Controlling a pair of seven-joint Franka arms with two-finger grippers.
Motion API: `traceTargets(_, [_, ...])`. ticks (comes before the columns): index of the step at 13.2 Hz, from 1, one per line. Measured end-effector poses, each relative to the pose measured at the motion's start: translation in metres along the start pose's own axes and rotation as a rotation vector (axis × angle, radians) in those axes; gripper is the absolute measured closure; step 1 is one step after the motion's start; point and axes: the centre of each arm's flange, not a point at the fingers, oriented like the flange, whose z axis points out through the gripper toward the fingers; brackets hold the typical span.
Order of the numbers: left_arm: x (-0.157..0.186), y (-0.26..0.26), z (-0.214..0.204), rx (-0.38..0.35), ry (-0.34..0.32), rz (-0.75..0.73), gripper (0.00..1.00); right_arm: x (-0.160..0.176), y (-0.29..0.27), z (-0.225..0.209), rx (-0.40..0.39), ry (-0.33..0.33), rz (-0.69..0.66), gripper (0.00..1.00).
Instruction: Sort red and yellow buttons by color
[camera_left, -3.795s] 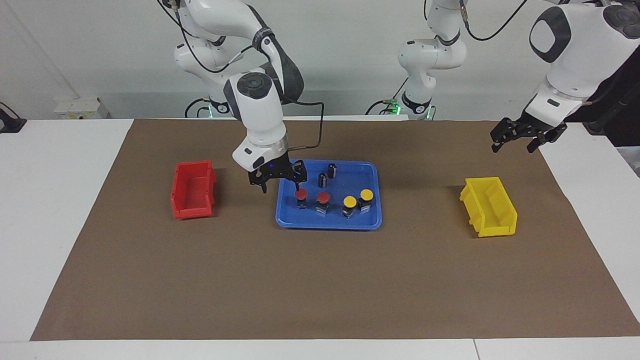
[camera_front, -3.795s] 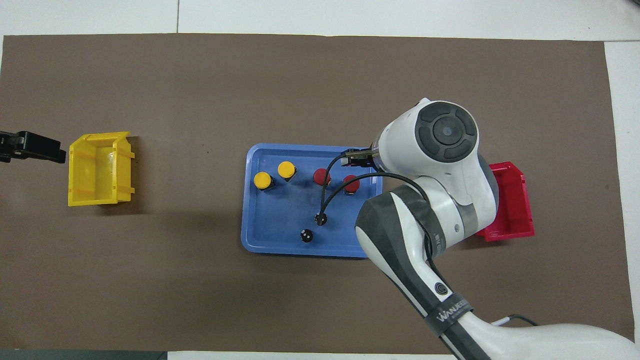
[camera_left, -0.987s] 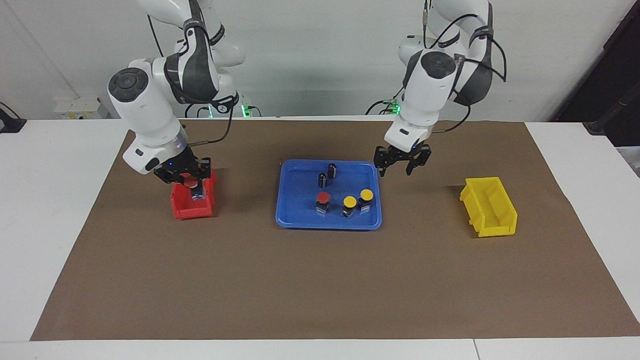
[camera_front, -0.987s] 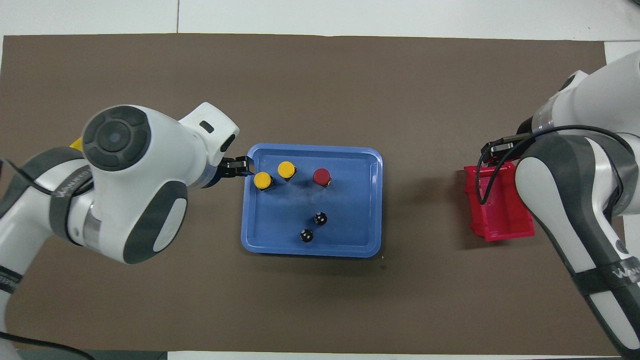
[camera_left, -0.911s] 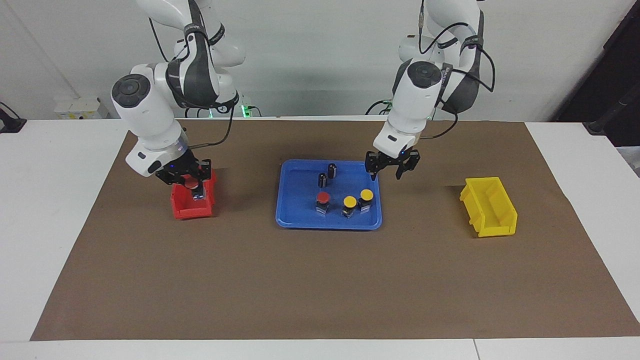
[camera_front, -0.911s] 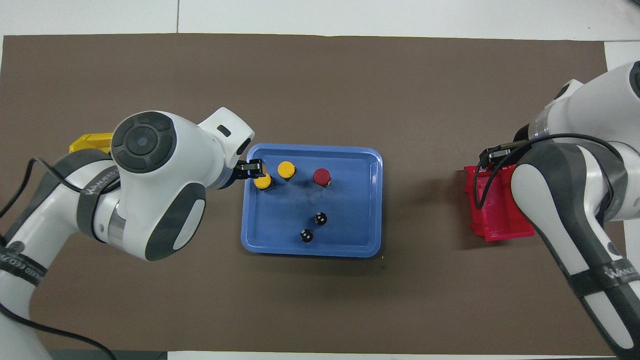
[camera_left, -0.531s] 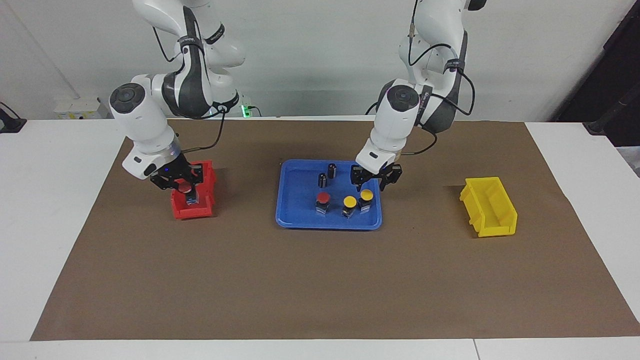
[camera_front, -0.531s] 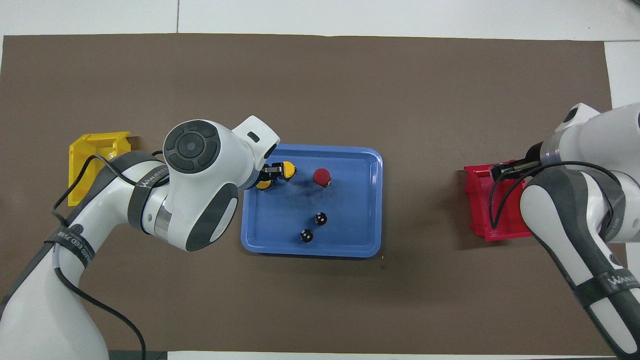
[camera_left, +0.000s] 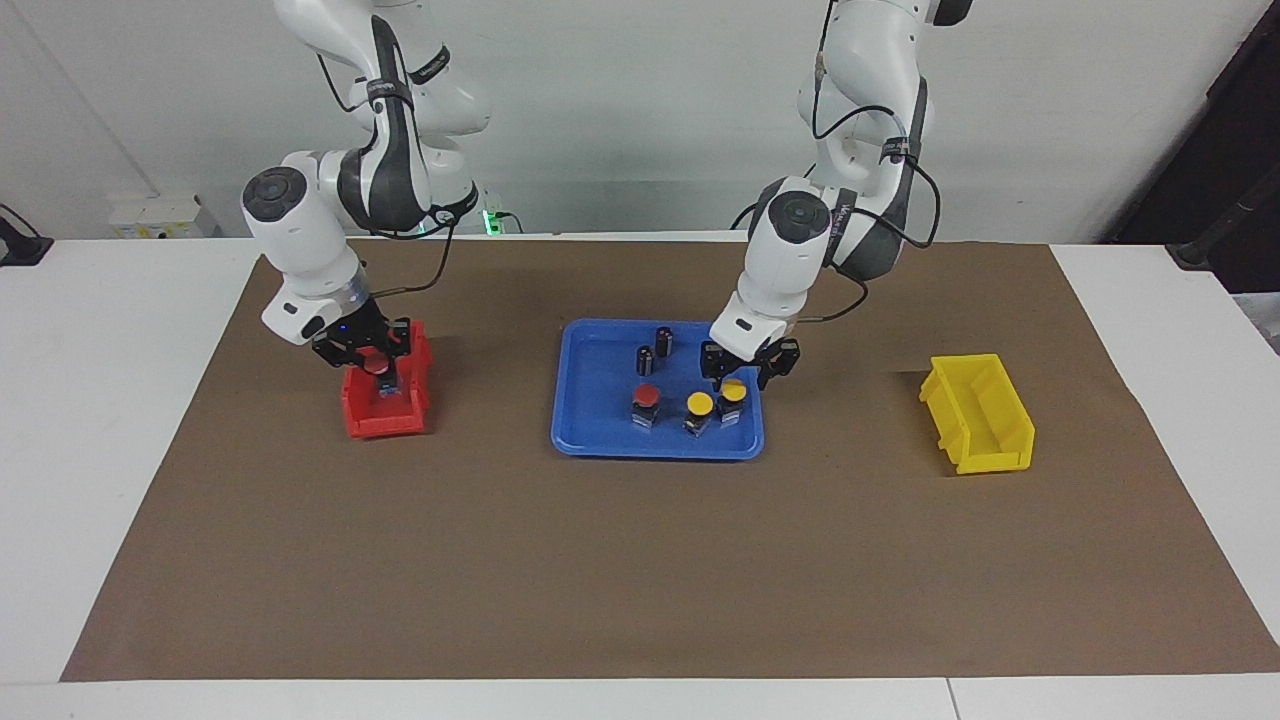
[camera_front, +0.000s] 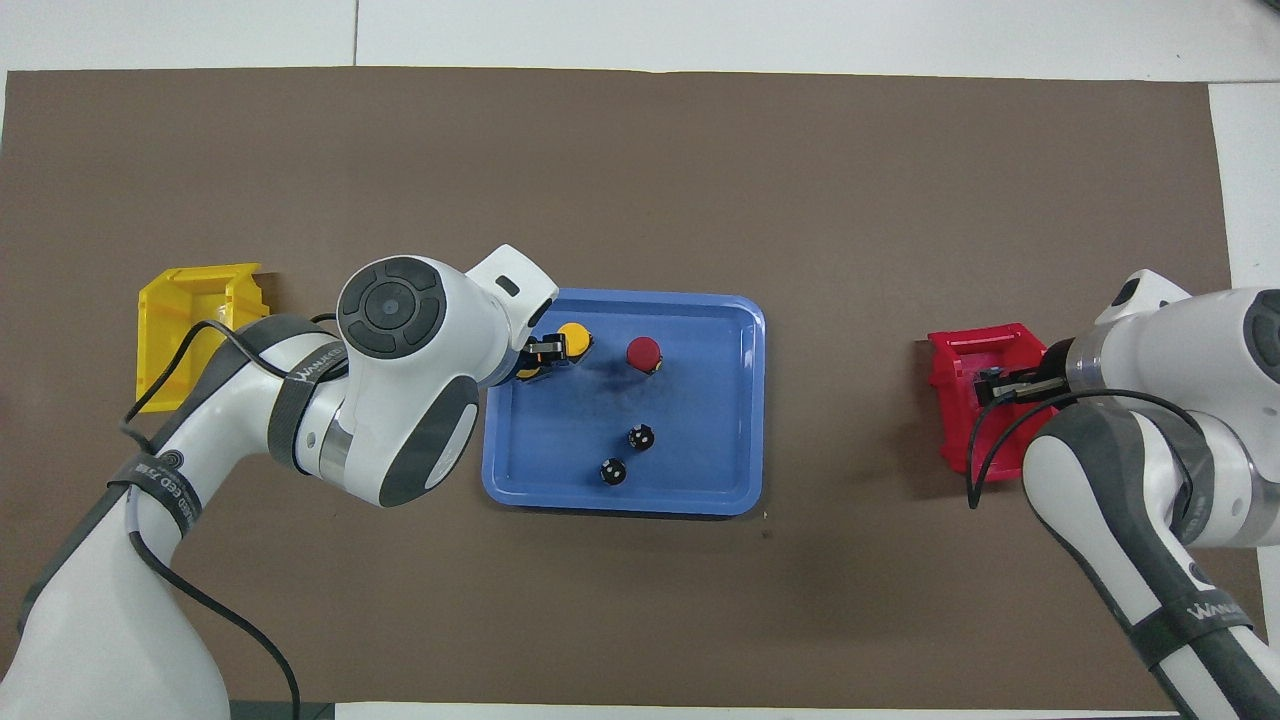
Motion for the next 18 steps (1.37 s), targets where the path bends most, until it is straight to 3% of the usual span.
traceTargets(4, [-0.001,0.001,0.008,-0.014,0.003,-0.012,0.3,-0.01,0.006,0.016,-0.004,0.016,-0.001,0.63])
traceTargets(6, [-0.001,0.001,0.011,-0.022,-0.004,-0.024,0.56,-0.014,0.005,0.023,-0.006,0.02,-0.002,0.63])
traceTargets(9, [0.002,0.003,0.002,-0.021,-0.015,-0.044,0.59,-0.017,0.003,0.028,-0.004,0.014,-0.005,0.63])
traceTargets(11, [0.012,0.001,-0.031,0.002,-0.064,-0.055,0.59,-0.017,0.001,0.028,-0.004,0.013,-0.01,0.59])
traceTargets(12, [0.018,-0.008,-0.054,0.013,-0.086,-0.07,0.59,-0.017,0.001,0.028,-0.005,0.014,-0.01,0.51])
traceTargets(14, [0.031,-0.054,-0.087,0.028,-0.126,-0.103,0.59,-0.016,0.001,0.025,-0.004,0.014,-0.01,0.35])
traceTargets(16, [0.057,-0.147,-0.096,0.025,-0.157,-0.067,0.59,-0.008,0.003,0.009,0.003,-0.015,-0.01,0.33])
traceTargets(18, [0.076,-0.255,-0.105,0.002,-0.143,-0.056,0.59,0.012,0.005,-0.032,0.008,-0.037,-0.014,0.32])
